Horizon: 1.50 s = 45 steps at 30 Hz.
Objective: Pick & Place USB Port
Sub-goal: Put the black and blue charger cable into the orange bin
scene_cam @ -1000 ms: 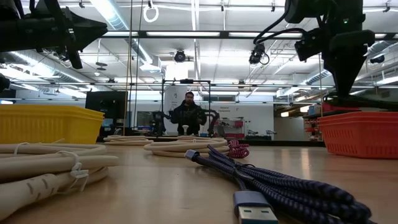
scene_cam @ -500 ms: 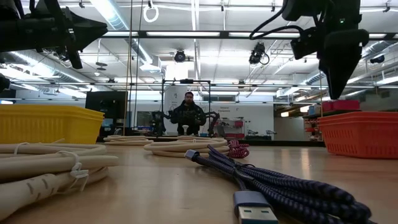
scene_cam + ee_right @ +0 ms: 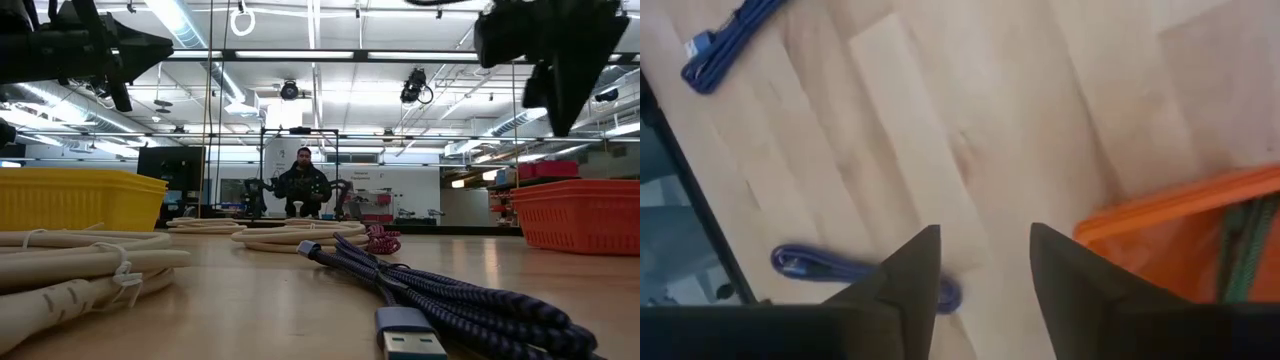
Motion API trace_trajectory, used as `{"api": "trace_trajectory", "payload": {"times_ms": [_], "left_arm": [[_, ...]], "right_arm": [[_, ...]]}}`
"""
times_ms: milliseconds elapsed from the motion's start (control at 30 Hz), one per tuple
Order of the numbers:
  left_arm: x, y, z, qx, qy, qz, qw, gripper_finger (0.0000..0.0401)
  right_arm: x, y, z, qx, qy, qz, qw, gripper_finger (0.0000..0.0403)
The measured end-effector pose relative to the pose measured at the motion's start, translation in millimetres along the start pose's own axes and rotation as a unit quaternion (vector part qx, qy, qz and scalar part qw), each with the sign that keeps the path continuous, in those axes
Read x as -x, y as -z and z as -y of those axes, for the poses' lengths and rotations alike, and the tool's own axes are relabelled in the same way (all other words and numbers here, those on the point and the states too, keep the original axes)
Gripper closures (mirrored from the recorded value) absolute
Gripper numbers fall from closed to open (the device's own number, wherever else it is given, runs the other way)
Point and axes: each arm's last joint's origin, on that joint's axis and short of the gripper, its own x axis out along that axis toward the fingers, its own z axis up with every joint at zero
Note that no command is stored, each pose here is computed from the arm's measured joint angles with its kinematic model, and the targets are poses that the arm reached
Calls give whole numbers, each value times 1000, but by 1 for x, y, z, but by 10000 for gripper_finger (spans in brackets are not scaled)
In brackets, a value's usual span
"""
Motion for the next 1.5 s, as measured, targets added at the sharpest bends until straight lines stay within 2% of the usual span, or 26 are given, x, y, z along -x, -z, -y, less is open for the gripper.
{"api": "trace_trajectory", "payload": {"times_ms": [167, 300, 467, 633, 800, 900, 1133, 1333, 1500], "left_arm": [[0, 0, 1, 5, 10, -4, 1000, 348], [0, 1, 1, 13, 24, -11, 1000, 348], [0, 1, 2, 27, 29, -14, 999, 348], [0, 1, 2, 27, 40, -20, 999, 348], [0, 2, 2, 28, 41, -22, 999, 348], [0, 2, 2, 28, 43, -24, 998, 348], [0, 3, 2, 28, 42, -27, 998, 348], [0, 3, 3, 30, 62, -37, 997, 348], [0, 4, 3, 40, 64, -40, 996, 348]], "right_arm": [[-12, 17, -15, -36, -9, -9, 999, 252], [-30, 37, -26, -72, -38, -33, 996, 252], [-50, 58, -38, -126, -83, -38, 988, 252], [-62, 81, -40, -176, -76, -62, 979, 252], [-68, 98, -49, -213, -108, -92, 967, 252], [-68, 99, -54, -236, -125, -81, 960, 252], [-71, 99, -55, -271, -117, -76, 953, 252], [-89, 94, -61, -281, -115, -53, 951, 252], [-108, 94, -65, -290, -106, -67, 949, 252]]}}
